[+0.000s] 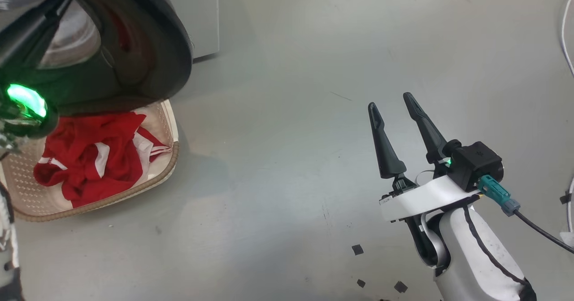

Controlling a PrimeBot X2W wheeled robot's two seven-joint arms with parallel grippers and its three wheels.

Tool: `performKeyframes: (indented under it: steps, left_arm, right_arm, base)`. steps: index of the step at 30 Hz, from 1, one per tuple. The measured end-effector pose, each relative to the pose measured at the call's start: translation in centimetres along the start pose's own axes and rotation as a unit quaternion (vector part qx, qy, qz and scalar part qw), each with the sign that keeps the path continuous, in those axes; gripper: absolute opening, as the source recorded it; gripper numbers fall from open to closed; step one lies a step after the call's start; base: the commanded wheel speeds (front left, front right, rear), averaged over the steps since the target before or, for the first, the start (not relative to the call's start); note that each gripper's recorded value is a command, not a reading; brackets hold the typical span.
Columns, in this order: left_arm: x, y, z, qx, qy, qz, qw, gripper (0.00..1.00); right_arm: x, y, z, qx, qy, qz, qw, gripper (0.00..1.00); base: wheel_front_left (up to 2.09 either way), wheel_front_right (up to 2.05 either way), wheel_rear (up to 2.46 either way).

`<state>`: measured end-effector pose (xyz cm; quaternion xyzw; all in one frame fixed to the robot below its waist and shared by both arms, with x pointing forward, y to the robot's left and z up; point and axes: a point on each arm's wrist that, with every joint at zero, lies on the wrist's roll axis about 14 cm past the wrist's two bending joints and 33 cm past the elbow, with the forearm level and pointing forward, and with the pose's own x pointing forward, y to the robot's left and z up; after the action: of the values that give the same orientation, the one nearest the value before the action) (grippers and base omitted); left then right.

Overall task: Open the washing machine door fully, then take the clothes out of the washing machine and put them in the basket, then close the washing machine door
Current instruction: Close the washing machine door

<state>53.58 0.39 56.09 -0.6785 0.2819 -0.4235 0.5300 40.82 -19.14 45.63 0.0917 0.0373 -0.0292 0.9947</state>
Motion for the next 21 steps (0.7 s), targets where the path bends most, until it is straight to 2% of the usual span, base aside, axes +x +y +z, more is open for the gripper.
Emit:
performKeyframes:
  steps: [12,21]
  left_arm:
    - [3.8,0.5,2.7,-0.012,-0.011,-0.013,1.0,0.0]
    - [3.8,1.9,2.7,-0.022,-0.008,0.011,1.0,0.0]
  right_arm:
    - [0.5,-0.9,0.2,0.01,-0.001,-0.02,1.0,1.0]
    - [0.8,-1.8,0.3,0.006,-0.005,-0.041,0.999,1.0]
  base:
    - [0.0,0.0,0.0]
    - [0.0,0.0,0.0]
